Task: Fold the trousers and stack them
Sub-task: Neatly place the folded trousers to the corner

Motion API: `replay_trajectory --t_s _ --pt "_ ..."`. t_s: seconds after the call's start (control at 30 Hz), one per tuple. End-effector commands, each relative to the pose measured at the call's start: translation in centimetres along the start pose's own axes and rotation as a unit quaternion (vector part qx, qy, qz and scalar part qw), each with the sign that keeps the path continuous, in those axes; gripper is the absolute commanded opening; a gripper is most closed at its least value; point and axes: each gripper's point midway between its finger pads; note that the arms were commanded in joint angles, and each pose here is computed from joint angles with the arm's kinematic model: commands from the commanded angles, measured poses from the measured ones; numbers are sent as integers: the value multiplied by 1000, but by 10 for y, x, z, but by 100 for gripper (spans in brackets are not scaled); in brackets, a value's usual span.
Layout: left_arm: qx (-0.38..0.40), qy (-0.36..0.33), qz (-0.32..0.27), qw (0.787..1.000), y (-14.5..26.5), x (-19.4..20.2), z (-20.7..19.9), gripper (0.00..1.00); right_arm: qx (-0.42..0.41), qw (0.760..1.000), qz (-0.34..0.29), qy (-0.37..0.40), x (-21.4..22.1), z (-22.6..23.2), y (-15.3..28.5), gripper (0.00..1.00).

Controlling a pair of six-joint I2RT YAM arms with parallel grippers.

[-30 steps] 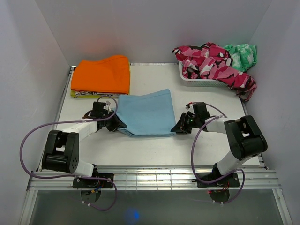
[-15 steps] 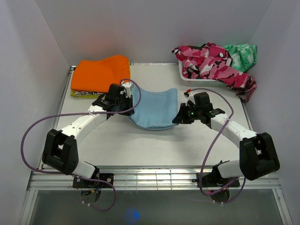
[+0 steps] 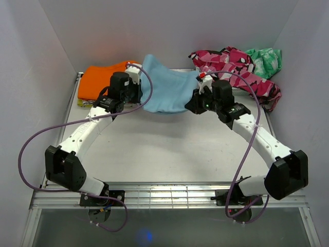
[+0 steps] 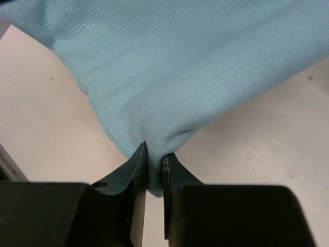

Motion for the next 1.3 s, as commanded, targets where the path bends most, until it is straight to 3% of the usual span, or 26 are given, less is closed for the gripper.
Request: replay_trajectory --t_s 0.0,0.23,0.3,0.37,0.4,0.57,0.7,0.93,1.27 --pt "-51 1 -172 984 23 -107 35 0 22 990 -106 94 -83 -9 -7 8" --pt "-124 35 -241 962 34 -177 136 0 23 978 -156 134 -150 -17 -69 8" --pt "-139 36 -255 956 40 -184 162 0 24 971 -186 146 -181 -14 -78 8" --pt "-148 39 -267 951 41 -190 185 0 17 973 -180 145 -181 -13 -111 8" --pt "-157 43 -271 949 45 -190 202 0 17 967 -206 151 -206 -8 -112 8" --pt "-197 79 -294 932 50 -188 272 0 -5 964 -220 148 -209 11 -178 8" --pt "-213 119 -295 924 51 -175 321 0 -15 962 -225 151 -198 30 -221 8" --pt "-215 118 -264 933 23 -134 362 0 -13 968 -199 153 -140 38 -289 8" --pt "-236 170 -188 938 -22 -56 419 0 17 968 -159 192 -78 23 -334 8"
Point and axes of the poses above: each gripper's point midway between its finger pads, its own y axis back along the fingers, its own z axis along the line the jaws close on, x = y × z, and after that the axes turned 10 degrees about y, right-handed
